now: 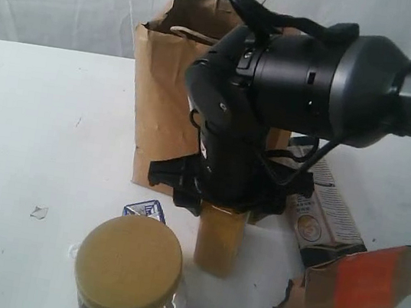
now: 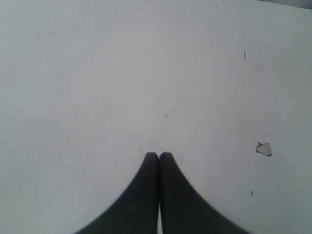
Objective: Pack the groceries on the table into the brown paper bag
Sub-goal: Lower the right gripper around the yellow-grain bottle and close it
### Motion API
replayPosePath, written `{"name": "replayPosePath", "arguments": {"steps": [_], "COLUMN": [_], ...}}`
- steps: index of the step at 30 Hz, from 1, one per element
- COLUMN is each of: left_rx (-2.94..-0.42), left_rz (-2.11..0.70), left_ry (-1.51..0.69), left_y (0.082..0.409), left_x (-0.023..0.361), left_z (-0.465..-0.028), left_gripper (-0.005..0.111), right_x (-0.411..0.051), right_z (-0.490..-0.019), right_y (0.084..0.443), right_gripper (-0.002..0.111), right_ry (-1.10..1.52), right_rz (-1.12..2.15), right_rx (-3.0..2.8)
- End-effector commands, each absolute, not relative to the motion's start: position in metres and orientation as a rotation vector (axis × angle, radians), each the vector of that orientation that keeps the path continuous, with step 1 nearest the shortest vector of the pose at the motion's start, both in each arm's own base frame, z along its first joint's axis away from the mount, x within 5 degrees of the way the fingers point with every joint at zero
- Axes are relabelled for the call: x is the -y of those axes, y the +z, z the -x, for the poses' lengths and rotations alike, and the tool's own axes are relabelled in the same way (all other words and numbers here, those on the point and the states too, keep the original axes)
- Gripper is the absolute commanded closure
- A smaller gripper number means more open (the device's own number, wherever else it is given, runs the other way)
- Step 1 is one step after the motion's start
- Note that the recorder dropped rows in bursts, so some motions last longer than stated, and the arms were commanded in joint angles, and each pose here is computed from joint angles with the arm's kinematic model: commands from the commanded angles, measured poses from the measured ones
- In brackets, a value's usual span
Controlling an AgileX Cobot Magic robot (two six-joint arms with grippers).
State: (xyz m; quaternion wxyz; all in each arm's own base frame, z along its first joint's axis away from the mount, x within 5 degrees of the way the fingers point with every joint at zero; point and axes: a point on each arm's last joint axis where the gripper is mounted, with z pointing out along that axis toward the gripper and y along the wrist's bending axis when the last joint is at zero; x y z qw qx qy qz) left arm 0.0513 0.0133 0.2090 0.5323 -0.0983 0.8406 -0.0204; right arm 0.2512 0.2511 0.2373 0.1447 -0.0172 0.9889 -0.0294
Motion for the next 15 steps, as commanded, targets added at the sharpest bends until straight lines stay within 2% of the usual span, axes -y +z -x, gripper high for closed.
{"name": "replayPosePath", "arguments": {"steps": [1, 2, 6, 7, 10, 12, 15], "left_rx": [-2.011, -2.011, -2.011, -2.011, -2.011, -2.011, -2.011], "left_rz": [0.231, 0.231, 0.231, 0.231, 0.231, 0.231, 0.231], "left_ry": [-0.038, -0.038, -0.038, -0.038, -0.038, -0.038, -0.038], "left_y": [0.207, 0.207, 0.207, 0.207, 0.207, 0.207, 0.207], "left_x": [-0.014, -0.014, -0.014, -0.014, -0.014, -0.014, -0.014], "left_z": [-0.052, -0.052, -0.052, -0.052, -0.052, -0.052, -0.052], "left_gripper": [0.107, 0.107, 0.107, 0.107, 0.107, 0.107, 0.107], "right_x": [-0.247, -0.247, -0.248, -0.248, -0.249, -0.247, -0.244], "right_z": [-0.252, -0.252, -0.253, -0.252, -0.247, -0.243, -0.24], "right_y": [0.24, 0.24, 0.24, 0.24, 0.242, 0.246, 0.252], "right_gripper": [0.055, 0.06, 0.064, 0.069, 0.096, 0.108, 0.108], "right_ry": [-0.123, -0.123, -0.118, -0.117, -0.095, -0.127, -0.133], "right_rz": [0.04, 0.04, 0.041, 0.045, 0.214, 0.369, 0.412], "right_rx": [-2.845, -2.845, -2.843, -2.845, -2.892, -2.899, -2.893]}}
